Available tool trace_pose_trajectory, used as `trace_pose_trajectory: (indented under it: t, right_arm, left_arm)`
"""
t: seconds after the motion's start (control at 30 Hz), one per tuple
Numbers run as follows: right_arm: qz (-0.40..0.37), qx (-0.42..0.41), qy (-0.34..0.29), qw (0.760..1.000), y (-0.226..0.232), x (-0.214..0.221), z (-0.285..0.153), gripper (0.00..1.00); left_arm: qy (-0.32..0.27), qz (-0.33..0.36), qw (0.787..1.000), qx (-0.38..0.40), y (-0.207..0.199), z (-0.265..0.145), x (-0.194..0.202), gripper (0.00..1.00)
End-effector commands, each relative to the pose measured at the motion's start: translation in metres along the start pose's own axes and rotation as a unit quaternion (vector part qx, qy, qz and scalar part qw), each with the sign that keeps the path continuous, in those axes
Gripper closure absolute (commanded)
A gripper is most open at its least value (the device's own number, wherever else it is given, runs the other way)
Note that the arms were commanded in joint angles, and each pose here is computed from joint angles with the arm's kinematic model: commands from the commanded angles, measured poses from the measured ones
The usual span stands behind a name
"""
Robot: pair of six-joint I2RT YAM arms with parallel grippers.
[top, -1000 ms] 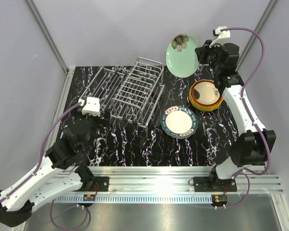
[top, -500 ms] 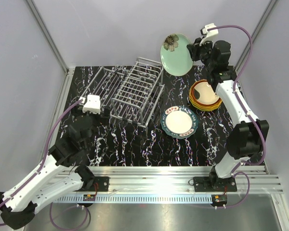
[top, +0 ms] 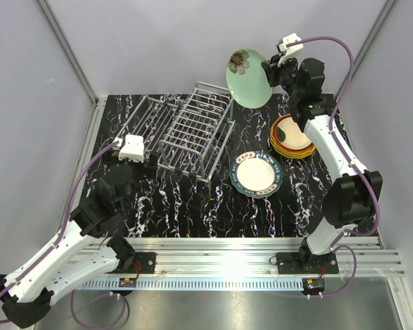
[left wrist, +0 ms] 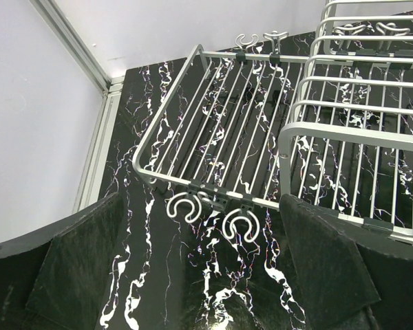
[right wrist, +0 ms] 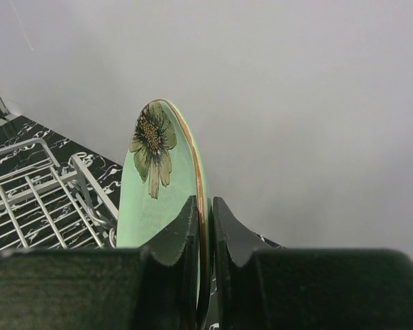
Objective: Load the plates into the dish rack
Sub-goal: Insert the plate into the dish rack
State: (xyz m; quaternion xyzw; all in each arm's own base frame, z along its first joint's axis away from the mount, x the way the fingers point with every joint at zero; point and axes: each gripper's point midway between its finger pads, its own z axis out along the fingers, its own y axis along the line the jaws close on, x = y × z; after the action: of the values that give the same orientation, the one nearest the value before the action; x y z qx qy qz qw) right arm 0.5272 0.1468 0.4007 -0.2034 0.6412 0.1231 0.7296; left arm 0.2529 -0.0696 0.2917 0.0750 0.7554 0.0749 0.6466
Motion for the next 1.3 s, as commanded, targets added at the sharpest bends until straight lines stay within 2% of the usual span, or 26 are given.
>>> trace_pose_trajectory:
  t: [0.0, 0.3, 0.83, 1.1, 1.27]
  right_arm:
    - [-0.07, -0.018, -0.13, 0.989, 0.016, -0.08, 0.002, 1.0]
    - [-0.117, -0.072, -0.144, 0.98, 0.05, -0.072, 0.014, 1.0]
    - [-0.125, -0.159, -0.188, 0.961, 0.087, -0.069, 0.033, 1.0]
    - [-0.141, -0.18, -0.196, 0.954, 0.105, -0.068, 0.041, 0.94]
    - [-0.146, -0.189, -0.198, 0.951, 0.109, -0.068, 0.047, 0.93]
  left_arm:
    - [-0.021, -0.028, 0.999, 0.001, 0.0, 0.0, -0.012, 0.01]
    - [-0.019, -0.028, 0.999, 0.003, -0.001, 0.001, -0.011, 0.01]
    - [-0.023, -0.033, 0.999, 0.011, -0.003, 0.001, -0.013, 0.01]
    - [-0.021, -0.028, 0.999, 0.012, -0.004, 0.002, -0.009, 0.01]
    - [-0.022, -0.029, 0.999, 0.014, -0.004, 0.002, -0.01, 0.01]
